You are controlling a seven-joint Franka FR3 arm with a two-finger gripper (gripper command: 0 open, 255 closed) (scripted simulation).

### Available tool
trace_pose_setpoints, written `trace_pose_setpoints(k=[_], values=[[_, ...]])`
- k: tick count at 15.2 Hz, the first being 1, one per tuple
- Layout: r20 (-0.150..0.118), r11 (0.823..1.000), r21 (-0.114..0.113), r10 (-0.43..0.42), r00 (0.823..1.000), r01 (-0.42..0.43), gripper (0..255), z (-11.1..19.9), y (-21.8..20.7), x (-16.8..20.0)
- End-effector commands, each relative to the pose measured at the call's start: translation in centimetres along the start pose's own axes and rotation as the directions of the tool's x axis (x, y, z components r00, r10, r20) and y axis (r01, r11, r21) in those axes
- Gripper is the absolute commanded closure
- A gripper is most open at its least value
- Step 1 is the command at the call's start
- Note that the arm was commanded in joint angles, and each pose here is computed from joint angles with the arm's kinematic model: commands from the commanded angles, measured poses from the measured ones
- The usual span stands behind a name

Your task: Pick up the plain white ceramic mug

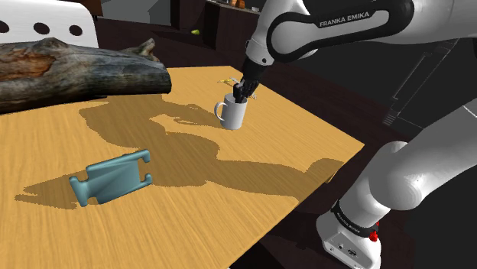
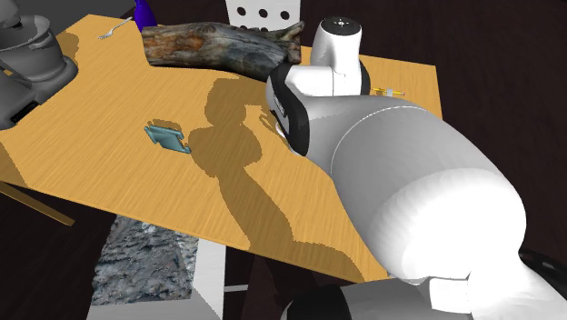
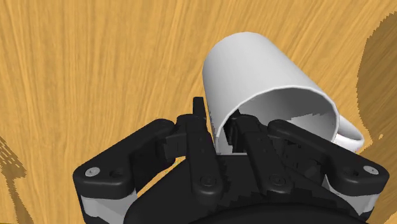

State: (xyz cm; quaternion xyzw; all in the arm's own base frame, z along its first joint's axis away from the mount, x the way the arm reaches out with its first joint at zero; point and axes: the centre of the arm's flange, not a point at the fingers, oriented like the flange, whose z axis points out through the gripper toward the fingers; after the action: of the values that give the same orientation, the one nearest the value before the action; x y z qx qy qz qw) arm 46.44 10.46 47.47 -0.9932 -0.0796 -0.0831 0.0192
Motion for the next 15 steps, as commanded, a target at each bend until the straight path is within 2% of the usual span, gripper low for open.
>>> trace_pose_setpoints(k=[1, 7, 15], values=[[0.0, 1.0, 0.0, 0.0, 1.0, 0.0, 255, 0.0, 0.0, 0.0], [0.0, 1.0, 0.0, 0.0, 1.0, 0.0, 255, 0.1, 0.0, 0.0], [0.0, 1.0, 0.0, 0.0, 1.0, 0.0, 255, -4.1, -0.1, 0.7]])
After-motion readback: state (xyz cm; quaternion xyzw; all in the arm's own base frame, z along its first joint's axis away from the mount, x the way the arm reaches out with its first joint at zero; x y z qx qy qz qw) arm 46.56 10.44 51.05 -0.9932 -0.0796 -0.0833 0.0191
